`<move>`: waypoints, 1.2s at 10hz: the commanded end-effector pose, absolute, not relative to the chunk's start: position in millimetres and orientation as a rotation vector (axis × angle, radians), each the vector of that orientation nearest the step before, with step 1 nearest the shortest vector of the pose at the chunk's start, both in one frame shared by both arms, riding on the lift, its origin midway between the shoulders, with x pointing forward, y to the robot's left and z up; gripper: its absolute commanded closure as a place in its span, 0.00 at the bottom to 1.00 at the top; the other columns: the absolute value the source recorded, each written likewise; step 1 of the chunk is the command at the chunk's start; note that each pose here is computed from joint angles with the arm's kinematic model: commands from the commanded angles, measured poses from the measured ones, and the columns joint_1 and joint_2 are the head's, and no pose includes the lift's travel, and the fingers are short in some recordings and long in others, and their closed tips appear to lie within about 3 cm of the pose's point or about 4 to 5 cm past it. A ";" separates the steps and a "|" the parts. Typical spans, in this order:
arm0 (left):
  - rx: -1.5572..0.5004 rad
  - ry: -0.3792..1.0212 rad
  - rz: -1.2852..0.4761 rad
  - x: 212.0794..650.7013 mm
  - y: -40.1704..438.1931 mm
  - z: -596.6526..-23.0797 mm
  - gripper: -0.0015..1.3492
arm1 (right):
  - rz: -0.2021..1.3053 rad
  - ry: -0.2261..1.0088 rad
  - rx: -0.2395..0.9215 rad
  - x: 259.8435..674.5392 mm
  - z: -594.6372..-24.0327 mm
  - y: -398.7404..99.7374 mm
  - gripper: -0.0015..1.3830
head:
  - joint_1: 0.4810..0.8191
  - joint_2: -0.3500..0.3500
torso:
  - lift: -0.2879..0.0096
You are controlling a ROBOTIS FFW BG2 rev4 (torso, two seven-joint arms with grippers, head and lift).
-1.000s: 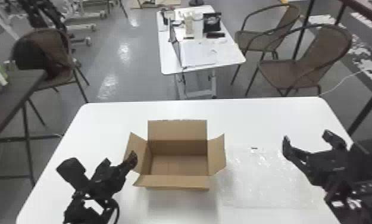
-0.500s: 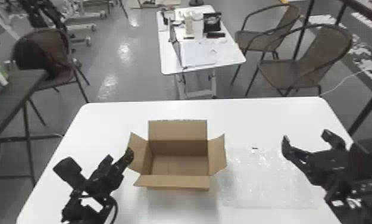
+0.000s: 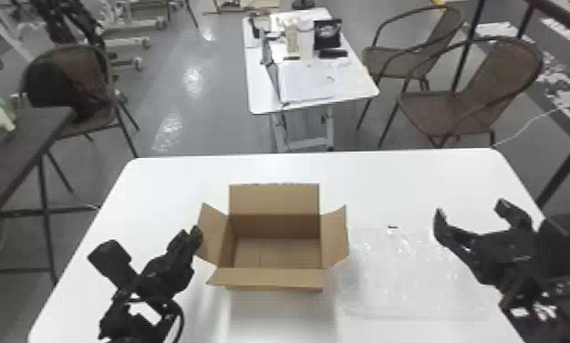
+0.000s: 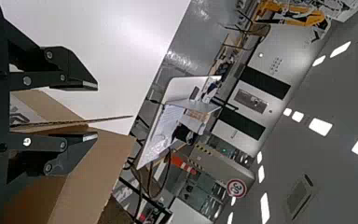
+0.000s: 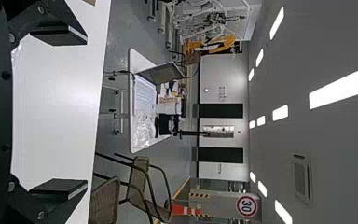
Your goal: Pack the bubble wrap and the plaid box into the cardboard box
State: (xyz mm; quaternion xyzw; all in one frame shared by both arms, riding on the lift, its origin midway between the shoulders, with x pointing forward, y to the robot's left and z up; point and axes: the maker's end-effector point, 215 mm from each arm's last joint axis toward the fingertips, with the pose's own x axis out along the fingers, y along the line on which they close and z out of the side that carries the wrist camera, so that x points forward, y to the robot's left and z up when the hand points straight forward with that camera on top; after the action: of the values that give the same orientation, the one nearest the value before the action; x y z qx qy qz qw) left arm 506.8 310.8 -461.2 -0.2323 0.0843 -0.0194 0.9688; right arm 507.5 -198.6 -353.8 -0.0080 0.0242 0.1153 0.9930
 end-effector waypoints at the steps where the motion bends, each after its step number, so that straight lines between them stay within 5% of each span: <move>1: -0.450 0.176 -0.040 506.5 307.7 -461.5 0.80 | 0.232 0.049 -0.015 507.4 -353.8 -198.5 0.15 | 0.63 0.68 | 0.97; 2: -0.430 0.171 -0.035 507.5 311.3 -457.5 0.89 | 0.230 0.049 -0.015 507.5 -353.8 -198.8 0.15 | 0.63 0.67 | 0.97; 7: -0.413 0.165 -0.033 507.6 313.8 -454.5 0.89 | 0.230 0.059 0.011 506.9 -359.5 -199.1 0.15 | 0.63 0.68 | 0.97; 12: -0.413 0.163 -0.042 508.4 309.4 -453.6 0.89 | 0.202 0.203 0.070 512.2 -407.4 -207.5 0.15 | 0.63 0.66 | 0.97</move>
State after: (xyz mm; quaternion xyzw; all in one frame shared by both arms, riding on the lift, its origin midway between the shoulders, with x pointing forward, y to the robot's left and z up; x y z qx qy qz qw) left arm 508.4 312.1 -453.4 -0.2016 0.0817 -0.0208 0.9758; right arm 510.6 -207.7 -402.7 0.0348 0.0915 0.1002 0.9901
